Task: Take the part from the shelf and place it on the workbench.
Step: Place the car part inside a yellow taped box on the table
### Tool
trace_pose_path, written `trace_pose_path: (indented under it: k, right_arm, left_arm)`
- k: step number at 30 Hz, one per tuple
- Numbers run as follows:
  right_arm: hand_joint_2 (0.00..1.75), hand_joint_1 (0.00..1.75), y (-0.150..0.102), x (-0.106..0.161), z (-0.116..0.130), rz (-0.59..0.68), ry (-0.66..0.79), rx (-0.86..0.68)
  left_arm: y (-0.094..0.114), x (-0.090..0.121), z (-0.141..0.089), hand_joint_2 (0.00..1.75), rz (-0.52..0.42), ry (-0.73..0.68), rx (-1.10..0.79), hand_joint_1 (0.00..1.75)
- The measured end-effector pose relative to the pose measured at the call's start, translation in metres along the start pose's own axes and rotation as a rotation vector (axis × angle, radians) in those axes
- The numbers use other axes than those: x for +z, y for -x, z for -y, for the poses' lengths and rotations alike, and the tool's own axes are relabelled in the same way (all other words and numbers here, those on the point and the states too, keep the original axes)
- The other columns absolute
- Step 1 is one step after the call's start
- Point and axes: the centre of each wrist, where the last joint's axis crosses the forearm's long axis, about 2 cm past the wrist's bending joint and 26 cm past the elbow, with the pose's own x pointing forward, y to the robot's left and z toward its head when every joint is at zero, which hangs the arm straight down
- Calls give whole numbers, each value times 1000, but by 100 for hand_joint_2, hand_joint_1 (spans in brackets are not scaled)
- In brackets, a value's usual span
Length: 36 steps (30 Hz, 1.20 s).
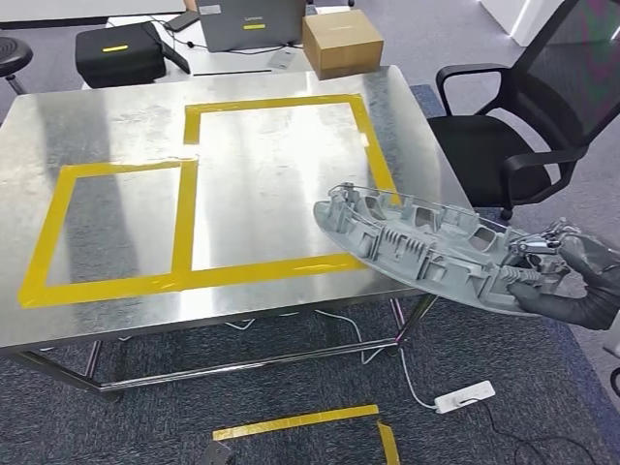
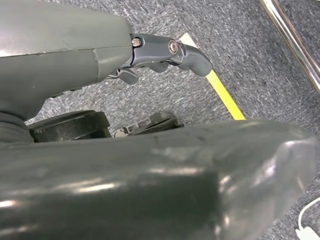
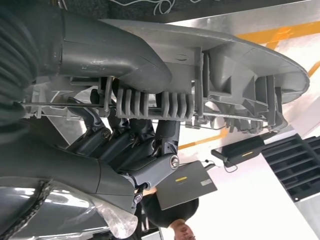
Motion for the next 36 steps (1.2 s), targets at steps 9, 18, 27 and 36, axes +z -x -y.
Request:
trace_pose_path:
  k: [9,18,27,36]
  right_arm:
    - [175,175,0,-60,53,-9,-31,65]
    - [175,175,21,-190,-7,-33,-14,23]
    - [175,175,54,-202,-83,-163,-48,-23]
    - [175,175,54,-208,-93,-176,-44,-66]
  left_arm:
    - [-2,-2,-1,0,-11,6,-22,0]
    - [-22,-14,-6,0,-51,-1,-68,0]
    - [-33,-20,-7,0,-118,-43,-46,0]
    - [-36,-22,-8,0,-112,-32,-63,0]
